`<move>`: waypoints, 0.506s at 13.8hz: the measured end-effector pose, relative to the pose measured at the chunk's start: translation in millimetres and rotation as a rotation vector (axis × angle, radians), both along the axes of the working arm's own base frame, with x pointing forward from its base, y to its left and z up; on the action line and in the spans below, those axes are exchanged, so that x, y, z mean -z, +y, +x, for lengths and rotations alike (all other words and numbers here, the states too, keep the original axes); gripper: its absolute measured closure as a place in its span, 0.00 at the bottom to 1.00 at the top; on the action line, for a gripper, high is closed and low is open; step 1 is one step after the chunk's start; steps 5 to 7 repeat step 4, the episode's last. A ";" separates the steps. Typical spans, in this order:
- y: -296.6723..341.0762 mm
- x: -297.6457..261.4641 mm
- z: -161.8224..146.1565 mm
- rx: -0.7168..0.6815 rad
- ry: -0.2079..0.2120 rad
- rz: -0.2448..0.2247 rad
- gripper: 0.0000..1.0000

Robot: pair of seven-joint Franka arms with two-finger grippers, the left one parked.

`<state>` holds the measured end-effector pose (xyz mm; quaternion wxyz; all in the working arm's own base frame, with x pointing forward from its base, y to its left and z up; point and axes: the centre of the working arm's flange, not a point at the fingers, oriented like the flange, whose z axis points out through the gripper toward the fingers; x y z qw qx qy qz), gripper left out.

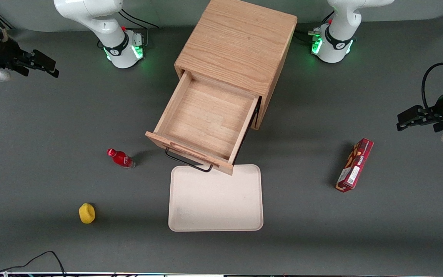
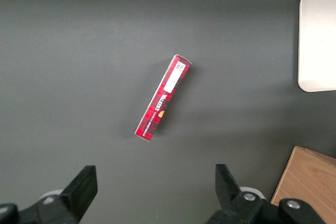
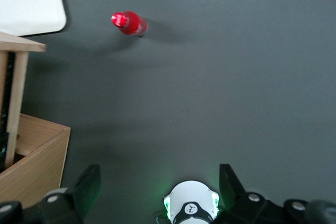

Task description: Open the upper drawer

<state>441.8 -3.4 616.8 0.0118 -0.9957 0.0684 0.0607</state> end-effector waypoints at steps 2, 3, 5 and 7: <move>-9.2 6.7 0.0 0.026 0.001 0.004 0.00; -12.6 7.0 1.8 0.034 -0.003 0.006 0.00; -13.9 6.4 4.0 0.037 -0.008 0.006 0.00; -13.9 6.4 4.0 0.037 -0.008 0.006 0.00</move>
